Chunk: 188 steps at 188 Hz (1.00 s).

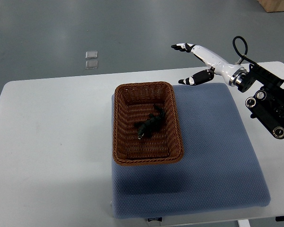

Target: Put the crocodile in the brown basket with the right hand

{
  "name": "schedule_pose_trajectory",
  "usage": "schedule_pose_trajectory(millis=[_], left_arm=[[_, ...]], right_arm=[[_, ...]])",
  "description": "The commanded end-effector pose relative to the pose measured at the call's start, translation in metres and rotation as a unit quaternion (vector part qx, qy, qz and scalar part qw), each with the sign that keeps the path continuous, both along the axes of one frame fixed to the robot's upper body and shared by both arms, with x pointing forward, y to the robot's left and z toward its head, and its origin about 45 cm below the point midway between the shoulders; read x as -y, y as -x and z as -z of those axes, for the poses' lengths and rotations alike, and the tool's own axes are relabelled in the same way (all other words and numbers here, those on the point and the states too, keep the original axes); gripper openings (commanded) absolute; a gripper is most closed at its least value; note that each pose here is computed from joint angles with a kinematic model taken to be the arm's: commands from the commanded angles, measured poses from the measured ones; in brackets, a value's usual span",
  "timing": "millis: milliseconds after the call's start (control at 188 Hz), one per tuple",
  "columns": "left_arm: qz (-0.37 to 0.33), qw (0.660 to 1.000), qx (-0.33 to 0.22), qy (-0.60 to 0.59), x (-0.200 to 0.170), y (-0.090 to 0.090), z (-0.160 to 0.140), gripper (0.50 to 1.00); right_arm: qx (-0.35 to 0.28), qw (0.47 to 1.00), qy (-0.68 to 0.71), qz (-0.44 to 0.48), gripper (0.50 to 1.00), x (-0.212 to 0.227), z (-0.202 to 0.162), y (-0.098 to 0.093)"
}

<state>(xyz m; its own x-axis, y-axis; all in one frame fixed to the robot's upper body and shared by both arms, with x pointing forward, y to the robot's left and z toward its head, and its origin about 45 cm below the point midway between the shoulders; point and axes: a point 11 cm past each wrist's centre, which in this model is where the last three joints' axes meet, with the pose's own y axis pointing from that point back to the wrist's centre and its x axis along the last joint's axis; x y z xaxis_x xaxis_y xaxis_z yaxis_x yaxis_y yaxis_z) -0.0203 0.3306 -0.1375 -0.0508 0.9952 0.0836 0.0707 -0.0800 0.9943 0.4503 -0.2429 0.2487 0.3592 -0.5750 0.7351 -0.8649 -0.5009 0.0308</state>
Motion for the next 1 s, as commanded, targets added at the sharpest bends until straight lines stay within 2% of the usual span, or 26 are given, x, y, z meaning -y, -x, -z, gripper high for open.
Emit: schedule_pose_trajectory(millis=[0,181,420,574,994], left_arm=[[0.000,1.000,0.000,0.000,0.000,0.000,0.000,1.000],[0.000,1.000,0.000,0.000,0.000,0.000,0.000,1.000],[0.000,1.000,0.000,0.000,0.000,0.000,0.000,1.000],[0.000,1.000,0.000,0.000,0.000,0.000,0.000,1.000],[0.000,1.000,0.001,0.000,0.000,-0.001,0.000,1.000]], right_arm=[[-0.025,0.997,-0.060,0.039,0.915,0.016,0.005,-0.003],[-0.061,0.976,-0.175,0.110,0.915,0.052,0.018,-0.004],[-0.134,0.921,-0.305,0.200,0.915,0.095,0.068,0.004],[-0.140,0.894,-0.347,0.246,0.915,0.112,0.081,0.008],[-0.141,0.873,-0.391,0.254,0.932,0.117,0.081,0.009]])
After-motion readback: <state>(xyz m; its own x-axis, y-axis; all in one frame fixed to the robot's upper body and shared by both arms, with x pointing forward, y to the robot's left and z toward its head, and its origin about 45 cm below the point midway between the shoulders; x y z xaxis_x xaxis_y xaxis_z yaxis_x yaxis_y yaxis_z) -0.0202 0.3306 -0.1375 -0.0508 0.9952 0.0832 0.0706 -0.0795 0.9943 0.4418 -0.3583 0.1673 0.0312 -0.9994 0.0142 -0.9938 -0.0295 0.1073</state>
